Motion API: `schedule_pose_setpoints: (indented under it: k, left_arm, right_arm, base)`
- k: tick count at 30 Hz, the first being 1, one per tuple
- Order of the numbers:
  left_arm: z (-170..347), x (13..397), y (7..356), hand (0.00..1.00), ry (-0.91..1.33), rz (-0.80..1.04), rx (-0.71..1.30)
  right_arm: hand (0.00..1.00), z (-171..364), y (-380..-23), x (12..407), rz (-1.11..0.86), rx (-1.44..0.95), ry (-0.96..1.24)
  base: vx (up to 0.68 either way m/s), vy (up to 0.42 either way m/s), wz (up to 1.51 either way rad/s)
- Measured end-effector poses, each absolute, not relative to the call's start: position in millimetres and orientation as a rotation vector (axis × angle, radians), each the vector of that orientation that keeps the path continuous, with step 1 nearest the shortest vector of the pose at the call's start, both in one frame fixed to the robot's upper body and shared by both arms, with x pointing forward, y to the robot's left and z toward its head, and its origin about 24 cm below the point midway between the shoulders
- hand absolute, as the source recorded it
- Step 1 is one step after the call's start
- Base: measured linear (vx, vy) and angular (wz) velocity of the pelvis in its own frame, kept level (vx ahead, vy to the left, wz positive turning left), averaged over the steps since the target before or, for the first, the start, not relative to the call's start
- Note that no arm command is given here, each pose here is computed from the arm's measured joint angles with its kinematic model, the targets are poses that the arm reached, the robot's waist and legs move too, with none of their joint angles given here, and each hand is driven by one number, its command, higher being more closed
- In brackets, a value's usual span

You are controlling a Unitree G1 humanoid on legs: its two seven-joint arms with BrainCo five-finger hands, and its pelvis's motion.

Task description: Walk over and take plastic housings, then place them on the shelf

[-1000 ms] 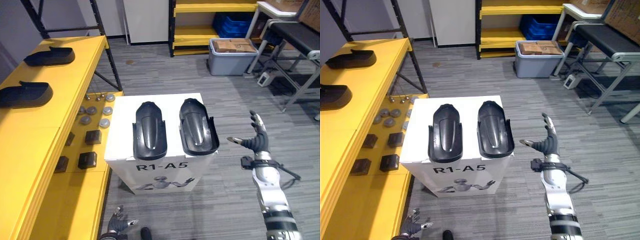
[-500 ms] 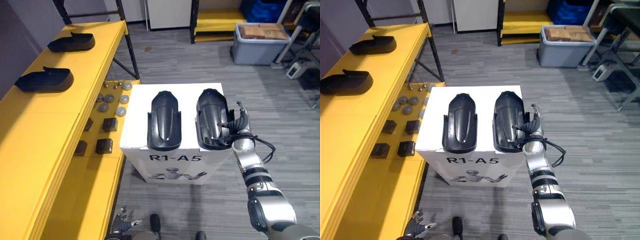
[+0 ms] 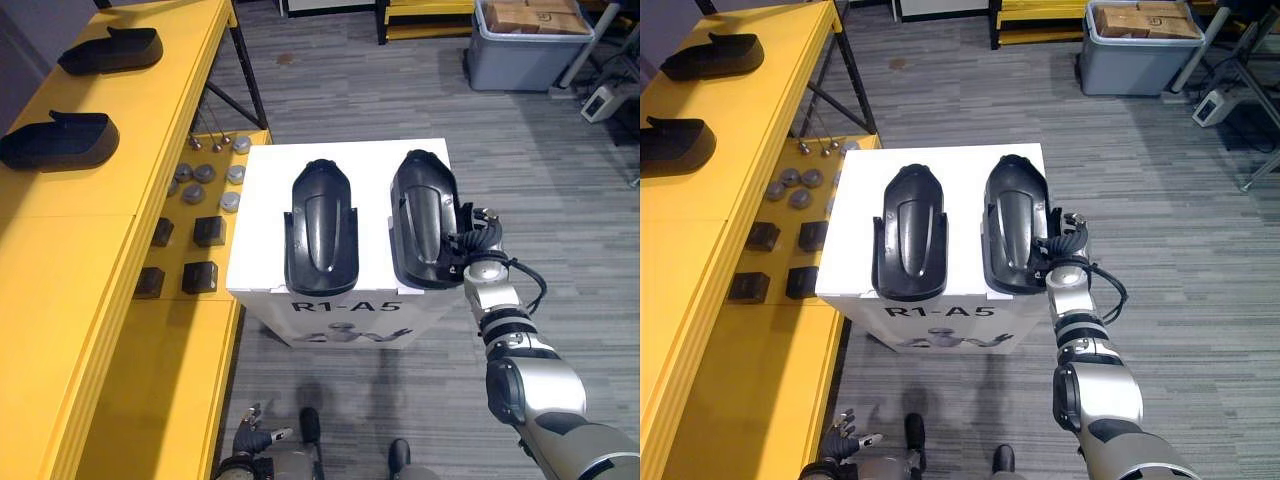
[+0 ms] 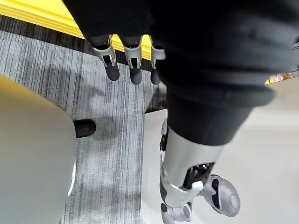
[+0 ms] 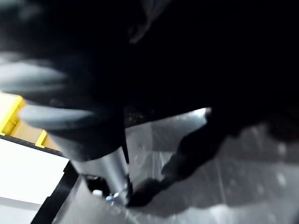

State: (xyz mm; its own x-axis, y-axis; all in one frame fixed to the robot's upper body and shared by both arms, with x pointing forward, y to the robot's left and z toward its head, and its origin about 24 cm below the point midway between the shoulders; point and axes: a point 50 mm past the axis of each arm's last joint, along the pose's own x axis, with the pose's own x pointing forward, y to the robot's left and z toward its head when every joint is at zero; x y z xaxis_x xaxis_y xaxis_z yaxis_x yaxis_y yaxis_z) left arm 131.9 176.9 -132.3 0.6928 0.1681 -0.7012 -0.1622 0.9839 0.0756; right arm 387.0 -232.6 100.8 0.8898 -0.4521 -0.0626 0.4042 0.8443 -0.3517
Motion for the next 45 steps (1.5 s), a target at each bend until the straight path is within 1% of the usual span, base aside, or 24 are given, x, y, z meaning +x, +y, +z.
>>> schedule_pose_setpoints:
  k: [7,12,16,19,25,28,31,33,34,36,37,39,42,44,45]
  left_arm:
    - [-133,136,178,0.0,0.789,0.163,0.029]
    - [-132,138,177,0.0,0.783,0.158,0.028]
    - [-130,139,177,0.0,0.774,0.156,0.027]
    - [-123,145,178,0.0,0.725,0.158,0.016]
    - [-106,152,194,0.0,0.628,0.231,0.001]
    - [-85,160,200,0.0,0.51,0.269,-0.014]
    - [-57,173,204,0.0,0.368,0.305,-0.027]
    - [-28,186,206,0.0,0.221,0.354,-0.047]
    - [-20,189,207,0.0,0.182,0.362,-0.052]
    - [10,197,206,0.0,0.029,0.38,-0.081]
    - [17,199,205,0.0,-0.004,0.384,-0.088]
    - [42,208,198,0.0,-0.129,0.377,-0.129]
    - [65,217,182,0.0,-0.23,0.319,-0.176]
    - [79,225,158,0.0,-0.283,0.217,-0.21]
    - [81,227,152,0.0,-0.289,0.189,-0.217]
  right_arm:
    - [1.0,95,-243,383,-0.465,-0.322,0.167]
    - [1.0,88,-239,374,-0.401,-0.37,0.129]
    - [1.0,85,-243,358,-0.408,-0.378,0.073]
    - [1.0,80,-251,338,-0.437,-0.395,0.029]
    - [1.0,85,-256,307,-0.513,-0.409,-0.061]
    - [1.0,92,-253,292,-0.547,-0.422,-0.122]
    - [1.0,100,-246,287,-0.554,-0.399,-0.18]
    - [1.0,109,-234,285,-0.546,-0.365,-0.24]
    - [1.0,110,-231,285,-0.541,-0.361,-0.253]
    - [1.0,115,-218,284,-0.514,-0.364,-0.291]
    - [1.0,115,-214,283,-0.505,-0.362,-0.3]
    - [1.0,117,-200,280,-0.467,-0.347,-0.328]
    - [1.0,121,-185,280,-0.419,-0.351,-0.358]
    - [1.0,120,-166,281,-0.354,-0.341,-0.368]
    - [1.0,120,-160,281,-0.334,-0.342,-0.372]
  base:
    - [0.02,-0.004,0.0]
    - [0.0,0.0,0.0]
    - [0.0,0.0,0.06]
    - [0.0,0.002,0.11]
    - [0.0,0.001,0.01]
    - [0.0,0.0,0.0]
    - [0.0,0.0,0.0]
    - [-0.03,-0.006,0.02]
    - [-0.04,0.004,0.01]
    - [-0.04,0.016,0.02]
    - [-0.04,0.022,0.04]
    - [-0.04,0.014,0.12]
    - [-0.05,0.003,0.14]
    - [-0.06,0.009,0.01]
    - [-0.05,0.011,-0.01]
